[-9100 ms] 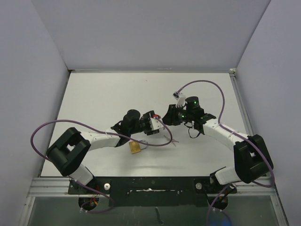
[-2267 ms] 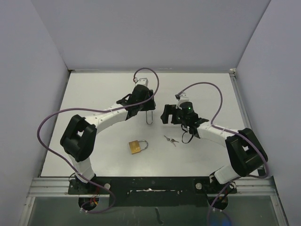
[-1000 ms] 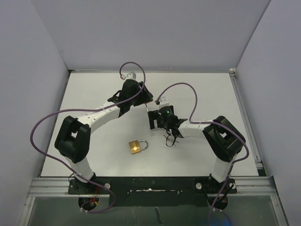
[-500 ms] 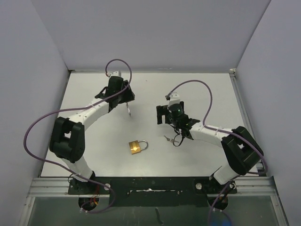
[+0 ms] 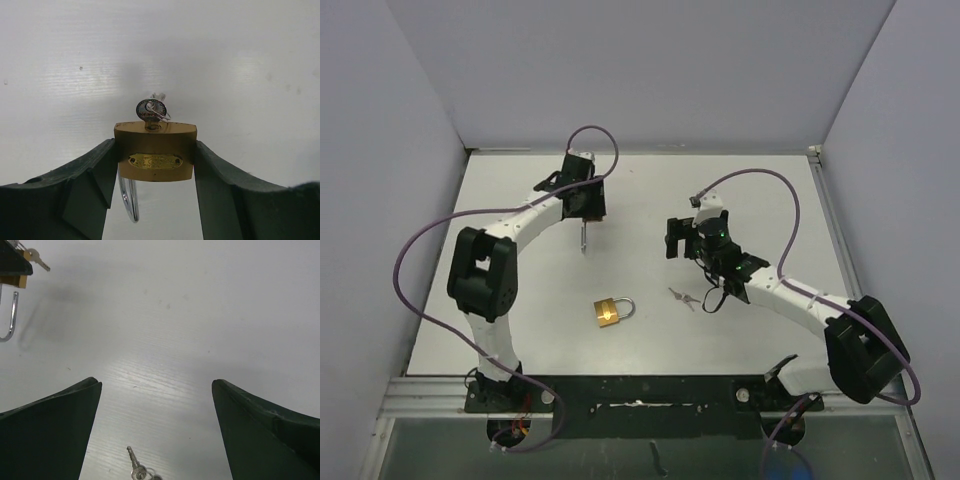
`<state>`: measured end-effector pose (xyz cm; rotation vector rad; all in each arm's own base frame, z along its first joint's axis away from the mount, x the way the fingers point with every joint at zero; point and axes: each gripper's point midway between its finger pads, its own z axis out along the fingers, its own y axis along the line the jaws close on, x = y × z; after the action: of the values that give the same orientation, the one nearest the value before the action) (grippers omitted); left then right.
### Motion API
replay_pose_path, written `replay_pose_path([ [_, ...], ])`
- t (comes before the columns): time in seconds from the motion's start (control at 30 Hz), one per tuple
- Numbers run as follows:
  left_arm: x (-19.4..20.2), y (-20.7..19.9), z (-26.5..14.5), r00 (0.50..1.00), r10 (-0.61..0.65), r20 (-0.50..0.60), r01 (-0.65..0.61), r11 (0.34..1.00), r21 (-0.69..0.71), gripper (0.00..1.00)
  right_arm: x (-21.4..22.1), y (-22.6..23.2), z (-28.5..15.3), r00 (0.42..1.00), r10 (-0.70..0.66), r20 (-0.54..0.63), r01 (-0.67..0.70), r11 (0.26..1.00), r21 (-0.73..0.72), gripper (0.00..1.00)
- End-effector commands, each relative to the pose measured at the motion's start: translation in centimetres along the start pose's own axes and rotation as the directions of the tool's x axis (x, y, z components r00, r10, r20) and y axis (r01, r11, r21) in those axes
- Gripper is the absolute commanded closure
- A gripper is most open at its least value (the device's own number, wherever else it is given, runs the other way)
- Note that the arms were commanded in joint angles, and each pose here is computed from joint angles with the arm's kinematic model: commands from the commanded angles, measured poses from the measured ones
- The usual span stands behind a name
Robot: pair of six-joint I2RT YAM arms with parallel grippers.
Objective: Unlock with the key
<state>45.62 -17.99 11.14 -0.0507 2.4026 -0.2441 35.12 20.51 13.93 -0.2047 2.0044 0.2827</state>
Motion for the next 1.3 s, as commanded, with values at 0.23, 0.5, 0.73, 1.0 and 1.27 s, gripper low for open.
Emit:
replay_pose_path([
  [0.23,0.6,-0.4,4.0,0.998,0.047,-0.030,-0.047,0.999,0.003,1.00,-1.4,-2.7,-2.1,0.996,0.074,0.054,-0.074,0.997,-0.010,0.01],
  [0.5,1.4,-2.1,6.0,0.998,0.046,-0.033,-0.044,0.997,0.057,1.00,-1.7,-3.2,-2.5,0.996,0.075,0.040,-0.074,0.997,-0.020,0.01],
  [0.73,2.7,-2.3,7.7,0.995,0.011,-0.102,0.004,0.990,0.144,0.62,-1.9,-3.6,-3.3,0.995,0.082,0.048,-0.080,0.996,-0.040,0.02],
  [1.0,2.3,-2.8,7.8,0.994,-0.015,-0.111,0.037,0.979,0.203,0.02,-2.2,-3.4,-2.8,0.996,0.082,0.035,-0.080,0.995,-0.057,0.02],
  [1.27,-2.5,-2.9,3.6,0.999,-0.002,0.048,-0.008,0.977,0.215,0.02,-1.1,-2.9,-2.4,0.997,0.072,-0.022,-0.073,0.994,-0.078,0.02],
])
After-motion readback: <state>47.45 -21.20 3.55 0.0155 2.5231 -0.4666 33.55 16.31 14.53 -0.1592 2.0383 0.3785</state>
